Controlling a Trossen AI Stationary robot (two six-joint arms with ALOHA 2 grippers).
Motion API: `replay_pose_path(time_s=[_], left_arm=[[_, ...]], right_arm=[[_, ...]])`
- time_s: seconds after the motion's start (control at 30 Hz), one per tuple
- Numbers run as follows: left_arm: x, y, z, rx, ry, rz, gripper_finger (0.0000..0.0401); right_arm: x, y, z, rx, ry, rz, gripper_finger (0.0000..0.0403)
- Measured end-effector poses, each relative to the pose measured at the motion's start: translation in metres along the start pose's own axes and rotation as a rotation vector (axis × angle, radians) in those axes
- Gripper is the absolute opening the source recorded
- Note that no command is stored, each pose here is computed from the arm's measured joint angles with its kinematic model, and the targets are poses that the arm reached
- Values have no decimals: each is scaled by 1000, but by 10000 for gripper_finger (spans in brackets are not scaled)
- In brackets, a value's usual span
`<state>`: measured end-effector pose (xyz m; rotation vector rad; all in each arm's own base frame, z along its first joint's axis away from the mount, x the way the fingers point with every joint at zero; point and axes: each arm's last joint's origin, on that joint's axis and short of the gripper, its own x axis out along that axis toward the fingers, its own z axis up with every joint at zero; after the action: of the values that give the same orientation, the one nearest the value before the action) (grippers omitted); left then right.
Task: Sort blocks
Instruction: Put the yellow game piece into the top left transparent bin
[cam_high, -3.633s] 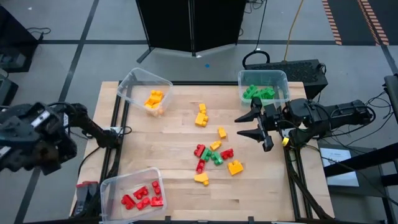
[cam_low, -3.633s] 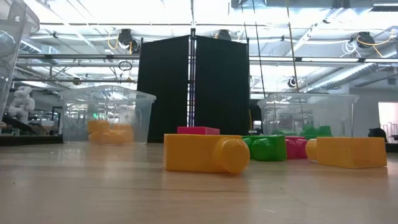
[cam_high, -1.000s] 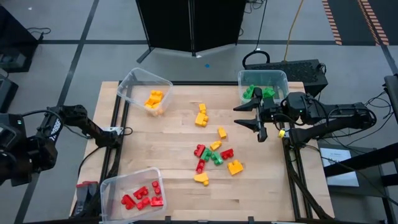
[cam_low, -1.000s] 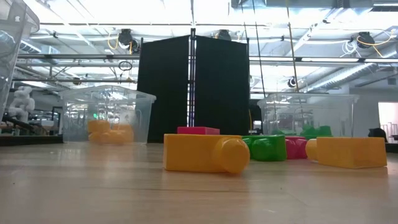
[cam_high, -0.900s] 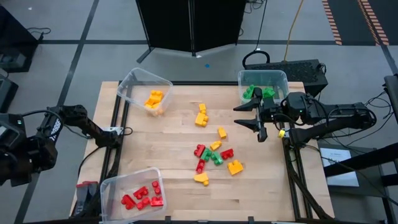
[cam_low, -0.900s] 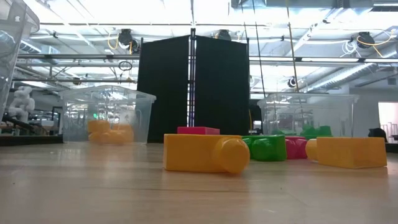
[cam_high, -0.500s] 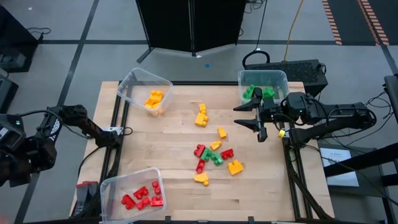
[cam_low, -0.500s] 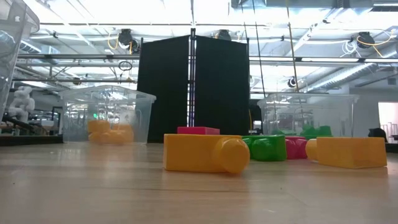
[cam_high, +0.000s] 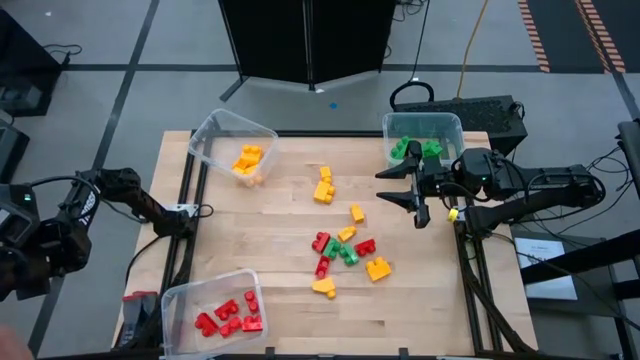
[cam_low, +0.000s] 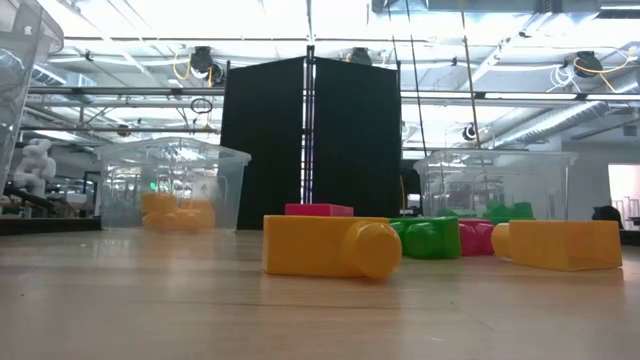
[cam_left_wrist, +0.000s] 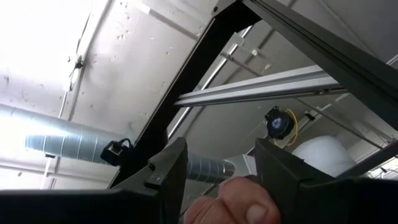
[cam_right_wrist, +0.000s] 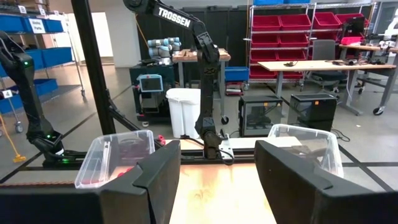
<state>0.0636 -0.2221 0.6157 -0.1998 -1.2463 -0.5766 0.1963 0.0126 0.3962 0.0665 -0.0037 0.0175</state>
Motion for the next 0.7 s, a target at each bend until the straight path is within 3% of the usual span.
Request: replay_pose_path(time_s=[0.43,0.57,0.7], left_arm=[[0,-1,-1,1,8,0,161],[0,2,-7,80,74,58,161],[0,12,-9,143,141,183,161]], right_arm=[[0,0,0,0,1,0,201],[0,0,0,0,1,0,201],[0,0,0,0,1,0,201]])
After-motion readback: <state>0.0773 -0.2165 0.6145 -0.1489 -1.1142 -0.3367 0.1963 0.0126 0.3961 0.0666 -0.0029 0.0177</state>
